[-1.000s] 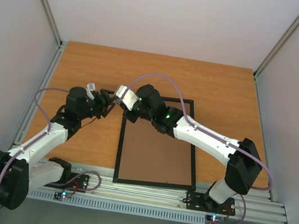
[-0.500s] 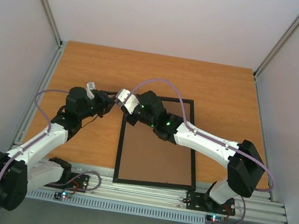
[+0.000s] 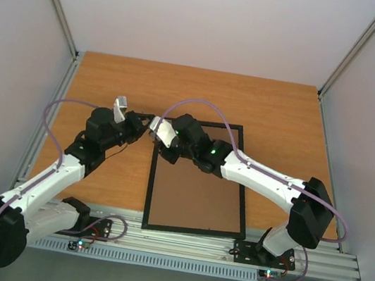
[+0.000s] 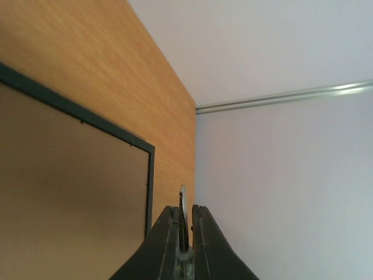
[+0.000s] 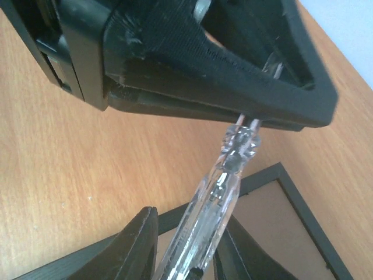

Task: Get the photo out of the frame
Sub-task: Adjust the screwdriver.

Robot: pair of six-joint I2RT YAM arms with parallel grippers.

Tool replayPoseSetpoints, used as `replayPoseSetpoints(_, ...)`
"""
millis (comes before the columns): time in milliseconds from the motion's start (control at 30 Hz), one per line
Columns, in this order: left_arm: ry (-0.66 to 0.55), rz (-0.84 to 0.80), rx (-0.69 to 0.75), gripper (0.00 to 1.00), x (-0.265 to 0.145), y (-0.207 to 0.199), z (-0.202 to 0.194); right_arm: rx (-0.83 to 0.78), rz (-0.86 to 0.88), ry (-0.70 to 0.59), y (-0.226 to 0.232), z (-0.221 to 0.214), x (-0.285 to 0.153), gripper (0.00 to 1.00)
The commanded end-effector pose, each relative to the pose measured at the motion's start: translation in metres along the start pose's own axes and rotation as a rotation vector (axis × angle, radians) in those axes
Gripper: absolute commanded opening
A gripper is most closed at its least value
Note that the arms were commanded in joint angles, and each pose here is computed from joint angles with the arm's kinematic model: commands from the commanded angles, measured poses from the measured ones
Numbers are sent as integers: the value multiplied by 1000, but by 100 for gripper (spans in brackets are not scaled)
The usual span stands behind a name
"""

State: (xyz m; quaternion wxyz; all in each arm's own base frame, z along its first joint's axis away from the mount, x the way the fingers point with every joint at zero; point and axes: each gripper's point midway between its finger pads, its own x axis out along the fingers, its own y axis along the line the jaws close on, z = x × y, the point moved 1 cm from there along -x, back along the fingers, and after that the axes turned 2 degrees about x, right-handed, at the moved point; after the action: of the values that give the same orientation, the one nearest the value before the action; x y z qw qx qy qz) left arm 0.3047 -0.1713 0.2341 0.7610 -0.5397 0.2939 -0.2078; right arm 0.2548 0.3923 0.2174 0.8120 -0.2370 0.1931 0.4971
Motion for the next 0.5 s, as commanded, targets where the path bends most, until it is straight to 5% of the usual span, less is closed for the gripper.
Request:
replayPoseSetpoints(0,-70,-5,210,1,-6,-20,8,21,28,19,2,15,-8,27)
replayPoseSetpoints(267,-82,33,267,1,-8,-18,9,63,-7,21,-5,20,-6,28)
replayPoseSetpoints(467,-123,50,281,1,-12,-15,12,94,-23,9,-10,29,-7,41)
